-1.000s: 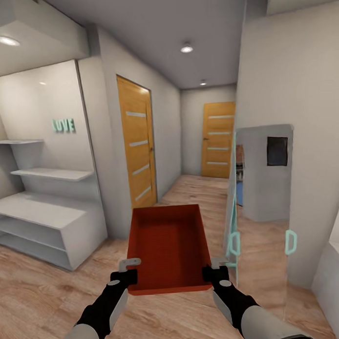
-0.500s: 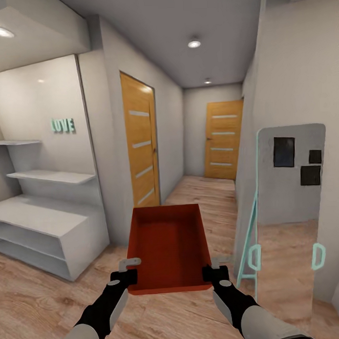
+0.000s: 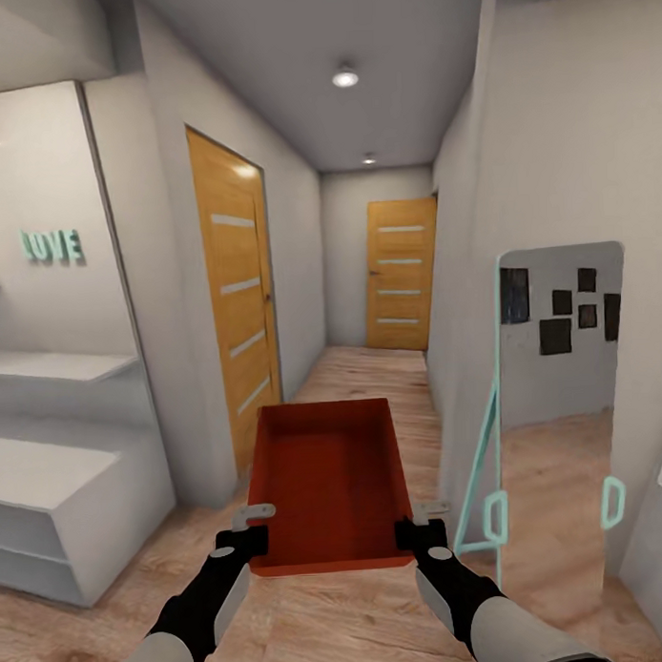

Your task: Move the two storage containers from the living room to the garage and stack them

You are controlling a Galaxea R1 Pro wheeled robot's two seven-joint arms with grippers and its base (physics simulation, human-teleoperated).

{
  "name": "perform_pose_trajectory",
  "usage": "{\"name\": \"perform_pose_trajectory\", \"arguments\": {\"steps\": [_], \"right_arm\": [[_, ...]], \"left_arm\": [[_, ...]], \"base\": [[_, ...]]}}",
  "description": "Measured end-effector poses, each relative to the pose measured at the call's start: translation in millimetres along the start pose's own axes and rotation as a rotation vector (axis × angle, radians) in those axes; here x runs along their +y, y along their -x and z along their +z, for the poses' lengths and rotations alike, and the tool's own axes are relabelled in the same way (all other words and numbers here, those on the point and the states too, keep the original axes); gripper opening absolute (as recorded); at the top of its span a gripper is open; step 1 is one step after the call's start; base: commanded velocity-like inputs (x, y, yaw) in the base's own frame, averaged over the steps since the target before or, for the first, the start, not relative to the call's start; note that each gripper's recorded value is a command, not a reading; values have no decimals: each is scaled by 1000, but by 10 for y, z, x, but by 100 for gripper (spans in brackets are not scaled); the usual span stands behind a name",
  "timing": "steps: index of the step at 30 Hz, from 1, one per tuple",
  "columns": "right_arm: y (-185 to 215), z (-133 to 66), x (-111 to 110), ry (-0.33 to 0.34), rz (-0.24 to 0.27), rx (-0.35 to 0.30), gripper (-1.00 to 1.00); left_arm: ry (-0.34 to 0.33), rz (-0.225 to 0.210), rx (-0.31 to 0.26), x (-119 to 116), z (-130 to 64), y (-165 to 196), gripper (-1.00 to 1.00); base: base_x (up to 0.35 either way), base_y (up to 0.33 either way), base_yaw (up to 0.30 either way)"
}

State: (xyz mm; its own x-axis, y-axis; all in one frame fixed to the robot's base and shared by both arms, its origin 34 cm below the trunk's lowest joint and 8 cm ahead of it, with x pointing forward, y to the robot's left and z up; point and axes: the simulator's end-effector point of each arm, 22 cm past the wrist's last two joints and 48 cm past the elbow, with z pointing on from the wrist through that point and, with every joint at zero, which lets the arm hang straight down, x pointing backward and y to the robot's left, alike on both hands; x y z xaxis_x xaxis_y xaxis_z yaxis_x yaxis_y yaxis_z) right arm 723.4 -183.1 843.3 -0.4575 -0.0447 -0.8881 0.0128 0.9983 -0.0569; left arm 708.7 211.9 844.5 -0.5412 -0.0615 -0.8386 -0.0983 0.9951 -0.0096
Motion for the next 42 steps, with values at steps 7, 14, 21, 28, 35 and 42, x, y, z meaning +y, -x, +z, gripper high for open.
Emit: {"name": "perform_pose_trajectory", "arguments": {"steps": [7, 14, 21, 28, 35, 42], "right_arm": [[0, 0, 0, 0, 1, 0, -100], [0, 0, 1, 0, 1, 0, -100], [0, 0, 2, 0, 1, 0, -100], [0, 0, 2, 0, 1, 0, -100], [-12, 0, 3, 1, 0, 6, -100], [0, 0, 1, 0, 0, 0, -100]], "left_arm": [[0, 1, 0, 0, -1, 3, -100], [0, 1, 0, 1, -1, 3, -100], [0, 1, 0, 2, -1, 3, -100], [0, 1, 0, 2, -1, 3, -100], [1, 2, 5, 3, -1, -8, -100], [0, 1, 0, 1, -1, 0, -100]], "base": [[305, 215, -287], [304, 216, -239], [304, 216, -31], [304, 216, -1], [304, 216, 0], [307, 188, 0]]}}
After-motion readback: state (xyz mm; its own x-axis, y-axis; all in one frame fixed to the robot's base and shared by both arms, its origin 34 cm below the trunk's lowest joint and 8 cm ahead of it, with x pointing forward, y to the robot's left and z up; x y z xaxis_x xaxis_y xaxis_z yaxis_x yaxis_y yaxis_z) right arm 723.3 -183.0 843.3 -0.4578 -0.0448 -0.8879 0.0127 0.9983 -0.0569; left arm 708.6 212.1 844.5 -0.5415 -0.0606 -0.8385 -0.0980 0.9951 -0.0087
